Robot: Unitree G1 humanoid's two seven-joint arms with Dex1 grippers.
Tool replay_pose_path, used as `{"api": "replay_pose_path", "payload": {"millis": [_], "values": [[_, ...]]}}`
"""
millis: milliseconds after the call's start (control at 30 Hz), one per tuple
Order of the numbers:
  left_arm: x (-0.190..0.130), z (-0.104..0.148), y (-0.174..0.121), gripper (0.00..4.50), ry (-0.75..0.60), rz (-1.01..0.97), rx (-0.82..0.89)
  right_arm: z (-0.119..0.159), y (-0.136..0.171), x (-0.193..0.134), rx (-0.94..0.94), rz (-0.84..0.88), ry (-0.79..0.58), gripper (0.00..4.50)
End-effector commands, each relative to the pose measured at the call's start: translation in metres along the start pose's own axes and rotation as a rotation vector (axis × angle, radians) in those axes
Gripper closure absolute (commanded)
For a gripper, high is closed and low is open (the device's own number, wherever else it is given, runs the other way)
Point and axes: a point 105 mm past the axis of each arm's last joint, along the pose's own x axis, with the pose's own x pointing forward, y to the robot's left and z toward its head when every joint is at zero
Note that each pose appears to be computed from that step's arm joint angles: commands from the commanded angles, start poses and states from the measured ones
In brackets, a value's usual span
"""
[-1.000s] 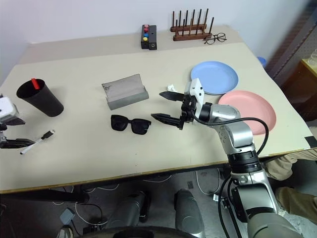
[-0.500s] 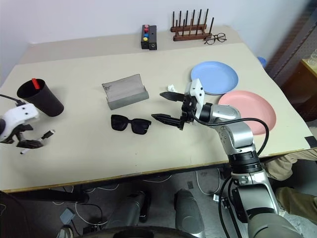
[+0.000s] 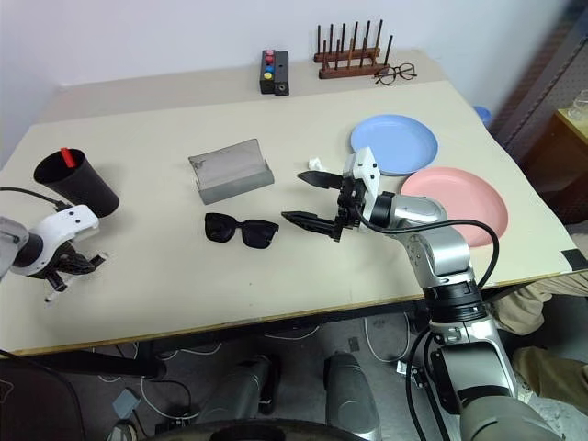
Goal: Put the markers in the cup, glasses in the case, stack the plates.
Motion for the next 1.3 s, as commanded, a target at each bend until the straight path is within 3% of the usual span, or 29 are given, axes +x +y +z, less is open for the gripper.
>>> {"api": "replay_pose_path", "payload": {"millis": [33,133,233,333,433,500,533,700,833,900,1000,1133,1300], "values": [[-0.001,-0.006,-0.002,4.48,-0.015,0.0,-0.066,0.013,-0.001,-0.002,-0.051,-0.006,-0.033,0.0],[-0.009,0.007,-0.008,4.48,-0.101,-0.032,-0.081,0.013,0.0,-0.001,-0.052,-0.007,-0.034,0.0],[-0.037,0.053,-0.04,4.48,-0.373,-0.189,-0.02,0.015,-0.001,0.0,-0.054,-0.011,-0.035,0.0],[-0.061,0.08,-0.082,4.48,-0.524,-0.334,0.081,0.016,-0.001,0.0,-0.056,-0.013,-0.036,0.0],[-0.078,0.114,-0.099,4.48,-0.777,-0.291,0.189,0.019,-0.001,0.001,-0.06,-0.015,-0.037,0.0],[-0.098,0.148,-0.096,4.48,-1.043,-0.152,0.219,0.021,-0.001,0.001,-0.064,-0.017,-0.037,0.0],[-0.11,0.165,-0.081,4.48,-1.173,-0.034,0.141,0.023,-0.001,0.0,-0.066,-0.019,-0.038,0.0],[-0.135,0.195,-0.046,4.48,-1.382,0.125,-0.075,0.028,-0.001,0.001,-0.072,-0.029,-0.038,0.0],[-0.155,0.195,-0.021,4.48,-1.528,0.194,-0.237,0.035,0.001,0.005,-0.076,-0.008,-0.07,0.0],[-0.173,0.184,-0.003,4.48,-1.643,0.242,-0.375,0.044,0.003,0.008,-0.074,0.013,-0.112,0.0],[-0.187,0.162,0.014,4.48,-1.714,0.367,-0.457,0.053,0.004,0.012,-0.076,0.024,-0.152,0.0],[-0.2,0.123,0.033,4.48,-1.733,0.624,-0.528,0.064,0.004,0.015,-0.061,0.037,-0.222,0.0],[-0.203,0.098,0.038,4.48,-1.703,0.795,-0.557,0.069,0.003,0.017,-0.045,0.071,-0.282,0.0]]}}
